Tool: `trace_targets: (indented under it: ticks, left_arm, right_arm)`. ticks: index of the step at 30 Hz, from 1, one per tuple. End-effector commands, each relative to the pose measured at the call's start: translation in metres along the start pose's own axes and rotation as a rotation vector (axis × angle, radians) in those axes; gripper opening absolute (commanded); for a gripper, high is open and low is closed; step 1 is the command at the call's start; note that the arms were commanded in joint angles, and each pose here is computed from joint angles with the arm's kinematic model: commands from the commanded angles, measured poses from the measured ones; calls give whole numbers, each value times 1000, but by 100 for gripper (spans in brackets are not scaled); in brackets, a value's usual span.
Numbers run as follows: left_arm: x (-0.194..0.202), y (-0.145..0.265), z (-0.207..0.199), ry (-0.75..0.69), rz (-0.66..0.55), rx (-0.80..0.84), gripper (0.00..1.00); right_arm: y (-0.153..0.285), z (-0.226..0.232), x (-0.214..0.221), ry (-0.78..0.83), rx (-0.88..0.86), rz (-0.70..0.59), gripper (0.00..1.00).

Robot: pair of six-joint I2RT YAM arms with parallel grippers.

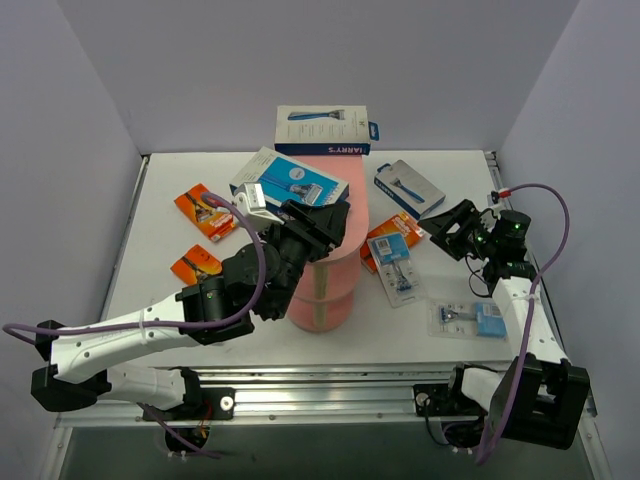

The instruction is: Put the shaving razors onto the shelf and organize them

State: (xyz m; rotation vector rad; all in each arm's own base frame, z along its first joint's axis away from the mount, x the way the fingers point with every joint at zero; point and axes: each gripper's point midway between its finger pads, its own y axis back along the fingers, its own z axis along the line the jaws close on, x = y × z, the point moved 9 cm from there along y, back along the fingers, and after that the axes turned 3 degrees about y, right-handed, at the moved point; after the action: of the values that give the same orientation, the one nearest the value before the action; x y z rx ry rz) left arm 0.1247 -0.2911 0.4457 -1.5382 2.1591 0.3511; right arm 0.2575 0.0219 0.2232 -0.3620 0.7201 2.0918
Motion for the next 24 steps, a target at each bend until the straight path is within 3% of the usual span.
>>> trace_targets:
  ticks: [1,6,12,18,24]
  left_arm:
    - [-8,7,-10,74,11,48,60]
    - [-7,6,-16,59,36,74,61]
    - [-21,10,-26,-76,54,104,63]
    - [-66,31,-21,-205,28,91,66]
    - [-140,65,3,-332,-81,29,68]
  right_arm:
    - [4,6,-3,13,-39,-8,64]
    - [5,8,-5,13,-39,-11,64]
    - [10,17,-12,28,-36,-25,64]
    - [16,28,-23,61,-11,-47,64]
    - [22,47,-41,91,-10,-95,64]
